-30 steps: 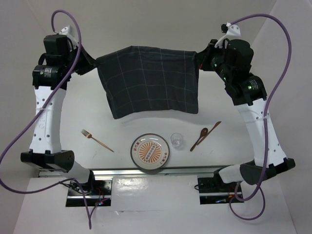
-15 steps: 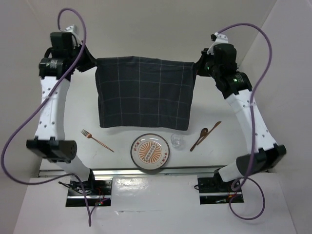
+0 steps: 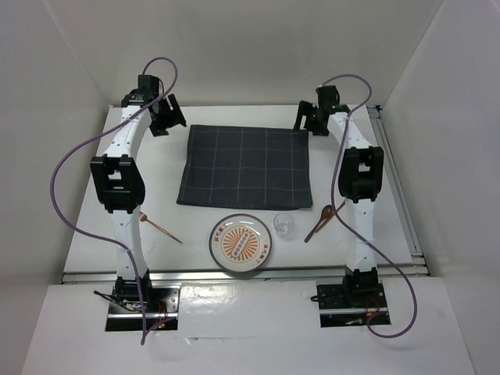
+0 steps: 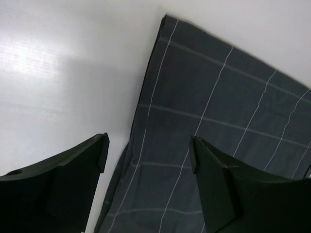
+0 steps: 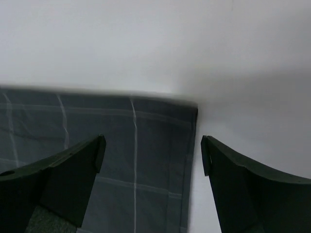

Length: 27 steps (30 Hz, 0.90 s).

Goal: Set the dinner table for one person

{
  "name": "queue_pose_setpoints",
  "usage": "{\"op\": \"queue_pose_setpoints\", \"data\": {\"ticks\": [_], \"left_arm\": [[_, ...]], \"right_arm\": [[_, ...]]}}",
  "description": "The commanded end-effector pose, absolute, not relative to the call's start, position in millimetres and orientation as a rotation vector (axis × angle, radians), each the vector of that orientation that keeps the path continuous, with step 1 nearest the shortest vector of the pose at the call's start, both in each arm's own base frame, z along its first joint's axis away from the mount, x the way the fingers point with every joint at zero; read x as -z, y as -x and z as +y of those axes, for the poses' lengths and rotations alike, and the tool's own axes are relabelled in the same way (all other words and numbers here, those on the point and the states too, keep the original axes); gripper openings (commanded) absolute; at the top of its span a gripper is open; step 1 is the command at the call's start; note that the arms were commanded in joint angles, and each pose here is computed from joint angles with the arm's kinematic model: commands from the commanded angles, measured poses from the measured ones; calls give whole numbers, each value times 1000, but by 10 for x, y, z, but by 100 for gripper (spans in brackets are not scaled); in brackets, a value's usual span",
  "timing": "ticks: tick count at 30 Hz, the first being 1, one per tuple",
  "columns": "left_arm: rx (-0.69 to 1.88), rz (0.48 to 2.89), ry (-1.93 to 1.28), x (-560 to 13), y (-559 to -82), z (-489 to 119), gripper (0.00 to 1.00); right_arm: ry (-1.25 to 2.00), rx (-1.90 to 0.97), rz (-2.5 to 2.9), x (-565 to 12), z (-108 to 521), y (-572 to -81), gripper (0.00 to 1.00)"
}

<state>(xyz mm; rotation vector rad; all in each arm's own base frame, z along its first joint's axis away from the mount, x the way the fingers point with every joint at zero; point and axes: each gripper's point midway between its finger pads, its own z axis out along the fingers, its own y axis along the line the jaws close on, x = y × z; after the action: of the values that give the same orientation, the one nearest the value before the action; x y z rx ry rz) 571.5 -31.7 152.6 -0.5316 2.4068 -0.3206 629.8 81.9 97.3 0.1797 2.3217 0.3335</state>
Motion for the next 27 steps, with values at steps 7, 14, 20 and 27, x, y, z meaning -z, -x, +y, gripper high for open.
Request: {"op": "queue_pose_setpoints", "data": {"ticks": [7,14,20,27], "left_arm": [[318,2519,464,-1430,-5159,-619,0],[421,2626,502,-857,-4666,-848,0],[304,2717,538,-584,-4341,-753,0],[296,2748,567,-485,-4156,-742,0]], "right_arm": [[-215,-431,2322,-1253,1198,-5155,37],[-226,-415,2493,-920,1407,-4567,0],[-297,-390,2558,-698,1306,-4168,0],[-341,-363,2634,-228,1274,-4246,0]]}}
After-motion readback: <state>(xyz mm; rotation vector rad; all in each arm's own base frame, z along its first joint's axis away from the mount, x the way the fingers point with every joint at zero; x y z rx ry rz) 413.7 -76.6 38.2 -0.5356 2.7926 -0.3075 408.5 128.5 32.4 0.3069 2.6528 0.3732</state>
